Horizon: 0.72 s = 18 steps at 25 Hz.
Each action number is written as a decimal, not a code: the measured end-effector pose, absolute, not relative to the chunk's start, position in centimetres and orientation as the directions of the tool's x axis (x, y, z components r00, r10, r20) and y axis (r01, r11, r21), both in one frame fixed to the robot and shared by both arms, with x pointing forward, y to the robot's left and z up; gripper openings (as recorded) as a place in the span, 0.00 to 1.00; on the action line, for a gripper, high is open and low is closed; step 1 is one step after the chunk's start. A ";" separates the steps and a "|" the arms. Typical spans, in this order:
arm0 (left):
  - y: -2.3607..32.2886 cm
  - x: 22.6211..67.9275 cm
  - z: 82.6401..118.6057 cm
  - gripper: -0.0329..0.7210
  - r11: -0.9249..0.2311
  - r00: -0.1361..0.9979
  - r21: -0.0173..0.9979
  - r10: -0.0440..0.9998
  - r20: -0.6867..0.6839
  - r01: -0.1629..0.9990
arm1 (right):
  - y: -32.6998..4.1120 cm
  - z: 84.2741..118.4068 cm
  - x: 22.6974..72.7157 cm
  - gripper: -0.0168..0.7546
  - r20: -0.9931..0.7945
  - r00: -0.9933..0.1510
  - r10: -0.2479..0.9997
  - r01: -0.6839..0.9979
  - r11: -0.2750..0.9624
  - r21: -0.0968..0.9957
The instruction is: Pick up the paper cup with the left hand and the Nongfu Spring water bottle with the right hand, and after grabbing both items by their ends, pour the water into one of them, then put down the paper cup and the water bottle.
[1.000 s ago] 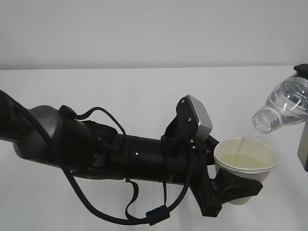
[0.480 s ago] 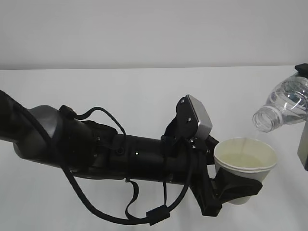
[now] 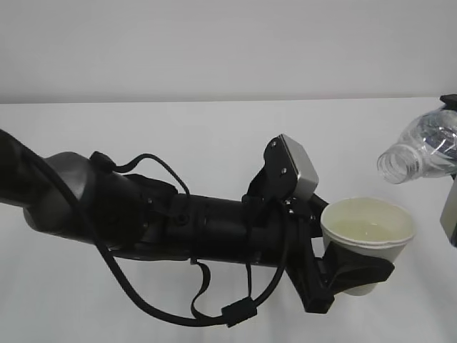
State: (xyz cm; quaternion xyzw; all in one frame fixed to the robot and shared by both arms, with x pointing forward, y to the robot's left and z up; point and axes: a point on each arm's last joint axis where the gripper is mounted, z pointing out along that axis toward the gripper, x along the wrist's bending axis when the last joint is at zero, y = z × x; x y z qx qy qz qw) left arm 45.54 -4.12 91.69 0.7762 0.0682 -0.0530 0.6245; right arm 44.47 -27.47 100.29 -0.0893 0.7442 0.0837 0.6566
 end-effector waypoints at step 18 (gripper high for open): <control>-4.7 46.1 92.5 0.67 -0.192 0.989 0.970 0.043 -0.142 0.147 | -27.5 100.3 44.5 0.57 -0.924 -0.196 0.328 -0.180 0.914 0.362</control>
